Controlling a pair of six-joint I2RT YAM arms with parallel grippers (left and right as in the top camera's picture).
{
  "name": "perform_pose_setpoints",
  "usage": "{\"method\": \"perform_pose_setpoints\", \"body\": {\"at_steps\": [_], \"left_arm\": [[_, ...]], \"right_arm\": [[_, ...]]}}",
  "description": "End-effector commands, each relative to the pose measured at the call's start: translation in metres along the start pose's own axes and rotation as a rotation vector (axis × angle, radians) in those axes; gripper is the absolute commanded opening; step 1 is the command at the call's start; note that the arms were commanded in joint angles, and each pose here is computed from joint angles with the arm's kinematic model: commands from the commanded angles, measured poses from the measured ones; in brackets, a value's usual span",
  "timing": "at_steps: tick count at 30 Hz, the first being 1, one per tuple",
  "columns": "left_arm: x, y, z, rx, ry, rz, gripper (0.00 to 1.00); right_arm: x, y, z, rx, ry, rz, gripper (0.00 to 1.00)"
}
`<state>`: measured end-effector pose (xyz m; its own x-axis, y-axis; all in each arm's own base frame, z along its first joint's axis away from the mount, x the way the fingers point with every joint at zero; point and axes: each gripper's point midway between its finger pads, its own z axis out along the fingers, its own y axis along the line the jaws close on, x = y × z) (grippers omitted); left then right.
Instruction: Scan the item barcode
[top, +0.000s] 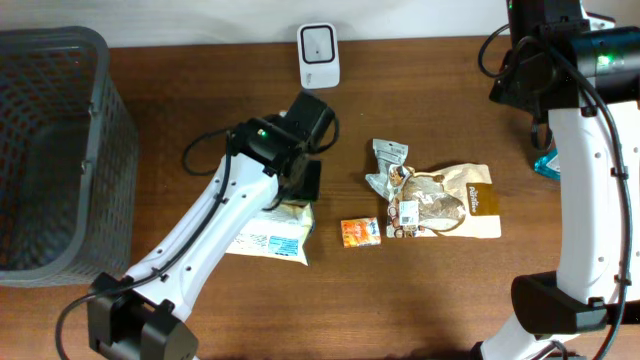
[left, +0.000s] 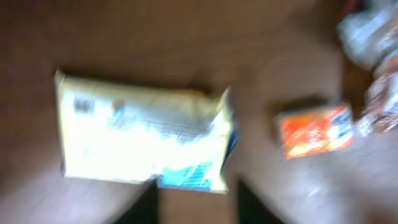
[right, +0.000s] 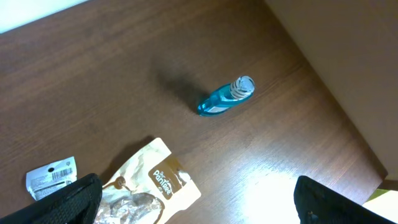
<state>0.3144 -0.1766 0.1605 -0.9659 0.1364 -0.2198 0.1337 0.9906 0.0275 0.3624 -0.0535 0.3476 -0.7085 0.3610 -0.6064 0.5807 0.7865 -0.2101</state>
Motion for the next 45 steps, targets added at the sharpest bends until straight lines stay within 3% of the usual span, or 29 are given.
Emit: {"method": "perform_pose_setpoints", "body": {"at_steps": [1, 6, 11, 15, 20, 24, 28, 32, 34, 36, 38, 45], "left_arm": [[0.018, 0.014, 0.016, -0.072, 0.066, -0.029, 0.0], [0.048, 0.016, 0.05, -0.089, 0.167, -0.087, 0.0], [0.053, -0.016, 0.078, 0.09, 0.177, -0.105, 0.0], [0.056, -0.02, 0.093, 0.102, 0.193, -0.118, 0.0], [0.062, 0.017, 0.11, 0.01, 0.268, -0.16, 0.0], [0.06, 0.05, 0.114, 0.014, 0.298, -0.119, 0.0], [0.073, 0.053, 0.122, 0.044, 0.34, -0.09, 0.0], [0.084, 0.033, 0.137, 0.12, 0.372, -0.083, 0.0], [0.09, 0.005, 0.136, 0.279, 0.418, -0.105, 0.0], [0.087, -0.021, 0.129, 0.434, 0.434, -0.126, 0.0], [0.077, -0.03, 0.129, 0.487, 0.401, -0.133, 0.0], [0.021, -0.038, 0.139, 0.512, 0.181, -0.204, 0.0]], "right_arm": [[-0.002, -0.001, -0.002, -0.002, -0.008, 0.014, 0.98], [-0.002, -0.001, -0.002, -0.002, -0.008, 0.014, 0.98], [-0.002, -0.001, -0.002, -0.002, -0.008, 0.014, 0.98], [-0.002, -0.001, -0.002, -0.002, -0.008, 0.014, 0.98], [-0.002, -0.001, -0.002, -0.002, -0.008, 0.014, 0.98], [-0.002, -0.001, -0.002, -0.002, -0.008, 0.014, 0.98], [-0.002, -0.001, -0.002, -0.002, -0.008, 0.014, 0.98], [-0.002, -0.001, -0.002, -0.002, -0.008, 0.014, 0.98], [-0.002, -0.001, -0.002, -0.002, -0.008, 0.014, 0.98], [-0.002, -0.001, -0.002, -0.002, -0.008, 0.014, 0.98], [-0.002, -0.001, -0.002, -0.002, -0.008, 0.014, 0.98], [-0.002, -0.001, -0.002, -0.002, -0.008, 0.014, 0.98]]}}
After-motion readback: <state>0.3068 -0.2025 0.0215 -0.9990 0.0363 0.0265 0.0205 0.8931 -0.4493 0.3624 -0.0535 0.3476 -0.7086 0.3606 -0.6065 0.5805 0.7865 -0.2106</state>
